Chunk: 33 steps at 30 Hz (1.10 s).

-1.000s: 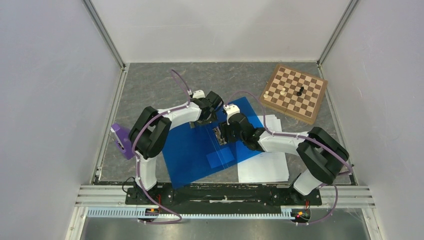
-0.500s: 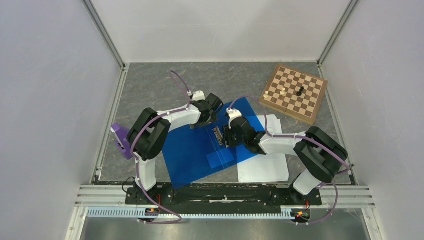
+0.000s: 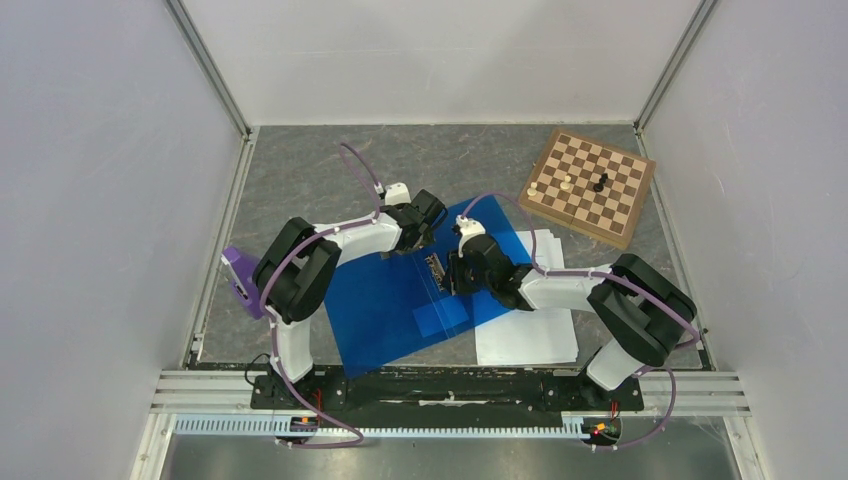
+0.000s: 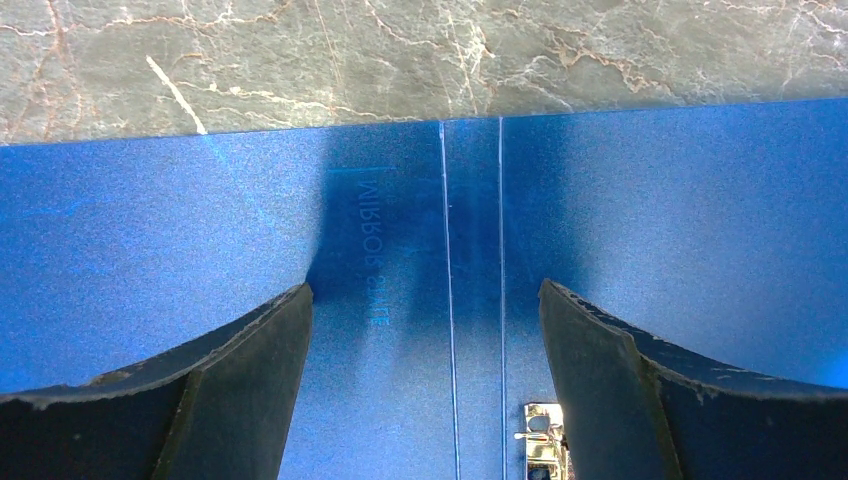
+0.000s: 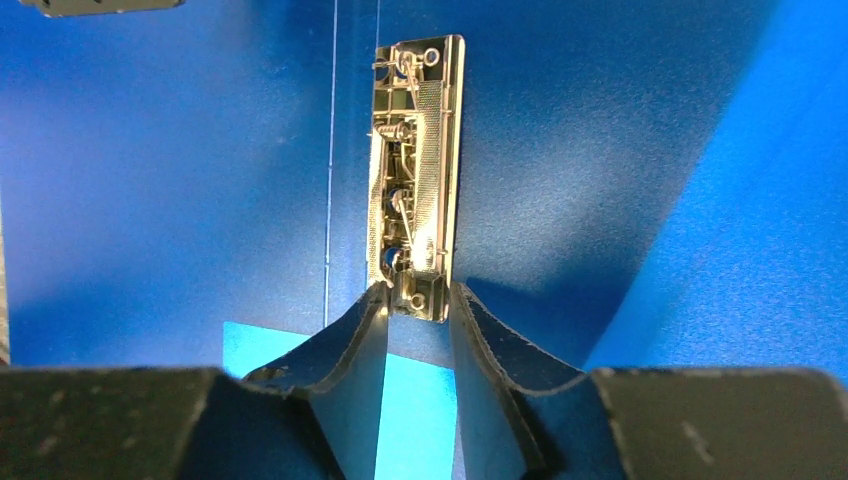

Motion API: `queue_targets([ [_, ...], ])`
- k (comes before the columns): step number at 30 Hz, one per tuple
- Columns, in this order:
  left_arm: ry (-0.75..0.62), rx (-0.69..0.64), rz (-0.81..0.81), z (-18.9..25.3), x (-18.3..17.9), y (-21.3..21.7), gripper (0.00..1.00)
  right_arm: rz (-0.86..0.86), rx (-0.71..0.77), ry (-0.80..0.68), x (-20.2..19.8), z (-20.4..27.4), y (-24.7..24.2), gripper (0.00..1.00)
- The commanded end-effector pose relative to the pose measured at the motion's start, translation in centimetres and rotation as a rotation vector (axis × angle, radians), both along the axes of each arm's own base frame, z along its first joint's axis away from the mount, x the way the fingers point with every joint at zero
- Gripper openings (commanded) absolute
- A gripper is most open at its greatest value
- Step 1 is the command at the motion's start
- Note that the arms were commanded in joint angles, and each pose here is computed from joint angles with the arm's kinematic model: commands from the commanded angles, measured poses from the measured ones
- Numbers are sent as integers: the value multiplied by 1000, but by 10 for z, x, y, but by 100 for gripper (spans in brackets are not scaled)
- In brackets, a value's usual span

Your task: Put the files into the folder

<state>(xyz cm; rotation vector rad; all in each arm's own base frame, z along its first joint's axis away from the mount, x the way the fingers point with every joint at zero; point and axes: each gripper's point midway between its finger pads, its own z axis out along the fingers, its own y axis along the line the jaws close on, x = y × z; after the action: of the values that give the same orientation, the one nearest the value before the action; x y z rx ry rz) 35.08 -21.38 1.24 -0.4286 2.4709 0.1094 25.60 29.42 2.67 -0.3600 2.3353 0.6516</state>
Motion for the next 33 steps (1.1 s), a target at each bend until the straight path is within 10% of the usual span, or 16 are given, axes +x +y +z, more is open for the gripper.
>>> queue_targets([
  [1, 275, 32, 58, -68, -65, 22, 90, 26, 68, 3, -6, 12, 10, 31],
  [33, 279, 26, 66, -72, -68, 23, 89, -99, -46, 58, -10, -21, -3, 8],
])
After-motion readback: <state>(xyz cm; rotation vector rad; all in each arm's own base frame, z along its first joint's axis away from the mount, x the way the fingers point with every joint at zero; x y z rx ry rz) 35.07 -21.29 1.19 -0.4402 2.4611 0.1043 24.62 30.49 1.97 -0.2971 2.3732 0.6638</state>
